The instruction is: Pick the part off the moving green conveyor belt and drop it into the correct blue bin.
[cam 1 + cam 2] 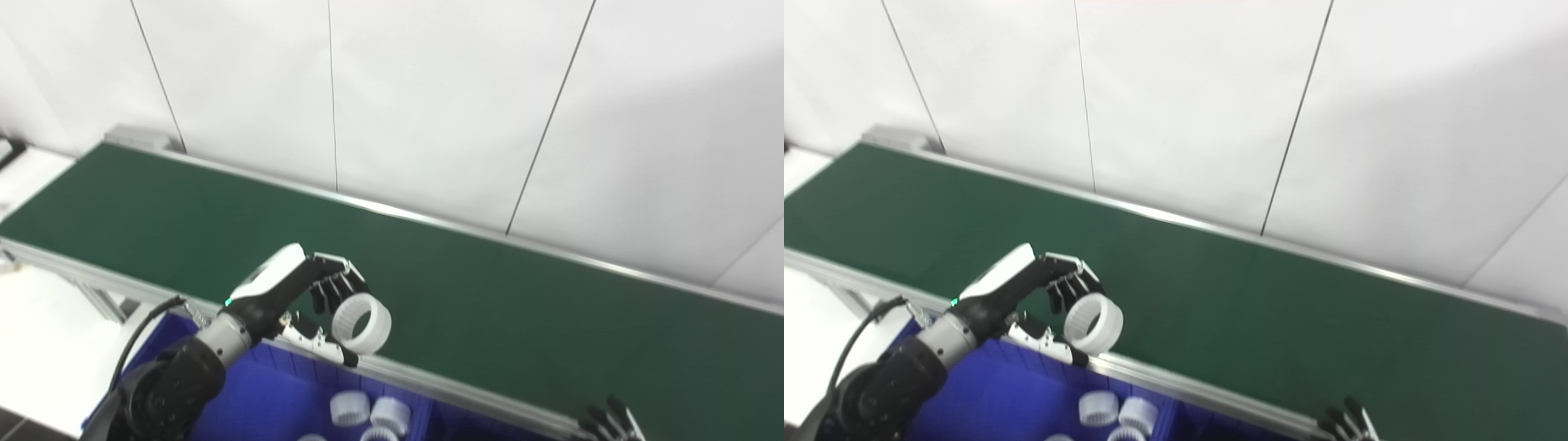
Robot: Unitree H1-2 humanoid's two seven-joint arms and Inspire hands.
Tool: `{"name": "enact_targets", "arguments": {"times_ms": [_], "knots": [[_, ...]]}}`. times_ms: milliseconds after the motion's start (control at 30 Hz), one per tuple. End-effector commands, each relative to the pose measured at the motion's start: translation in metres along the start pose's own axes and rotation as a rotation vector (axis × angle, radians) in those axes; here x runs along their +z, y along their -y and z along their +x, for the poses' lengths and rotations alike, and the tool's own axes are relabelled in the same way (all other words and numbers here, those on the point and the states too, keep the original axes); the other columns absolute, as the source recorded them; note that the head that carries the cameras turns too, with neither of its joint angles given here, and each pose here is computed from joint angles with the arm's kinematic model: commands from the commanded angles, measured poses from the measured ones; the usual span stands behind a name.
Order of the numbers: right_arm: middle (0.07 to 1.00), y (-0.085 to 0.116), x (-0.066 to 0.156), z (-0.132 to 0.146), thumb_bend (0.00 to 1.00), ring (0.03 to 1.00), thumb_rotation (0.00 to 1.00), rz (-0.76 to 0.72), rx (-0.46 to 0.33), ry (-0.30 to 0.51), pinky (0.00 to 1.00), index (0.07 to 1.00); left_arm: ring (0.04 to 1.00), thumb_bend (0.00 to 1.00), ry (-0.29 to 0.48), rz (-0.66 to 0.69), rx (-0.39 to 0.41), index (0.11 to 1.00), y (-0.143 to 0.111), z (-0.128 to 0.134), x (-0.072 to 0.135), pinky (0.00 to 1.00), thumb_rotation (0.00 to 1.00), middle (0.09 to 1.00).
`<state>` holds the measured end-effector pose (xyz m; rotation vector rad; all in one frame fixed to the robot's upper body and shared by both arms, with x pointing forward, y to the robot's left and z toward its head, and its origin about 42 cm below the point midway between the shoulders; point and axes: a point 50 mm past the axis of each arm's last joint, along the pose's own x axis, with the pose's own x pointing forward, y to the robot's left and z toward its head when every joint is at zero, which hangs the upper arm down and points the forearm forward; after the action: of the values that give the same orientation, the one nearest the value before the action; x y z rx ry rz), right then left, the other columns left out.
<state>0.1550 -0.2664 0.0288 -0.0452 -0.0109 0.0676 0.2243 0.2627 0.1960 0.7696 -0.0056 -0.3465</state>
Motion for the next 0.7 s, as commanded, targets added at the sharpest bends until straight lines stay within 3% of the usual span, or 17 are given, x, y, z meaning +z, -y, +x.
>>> {"name": "enact_targets", "arguments": {"times_ms": [0,667], "knots": [[0.83,0.008,0.015,0.004,0.63,0.786,0.88,0.0,-0.009,0.082,0.73,0.918,0.455,0.48,0.027,0.005,0.013,0.489,-0.004,-0.004,0.006,0.36,0.0,0.511],[0.794,0.02,0.019,0.005,0.72,0.748,0.82,-0.001,-0.017,0.089,0.68,0.874,0.458,0.48,-0.093,0.013,-0.033,0.472,0.032,-0.003,-0.022,0.43,0.0,0.499]]}}
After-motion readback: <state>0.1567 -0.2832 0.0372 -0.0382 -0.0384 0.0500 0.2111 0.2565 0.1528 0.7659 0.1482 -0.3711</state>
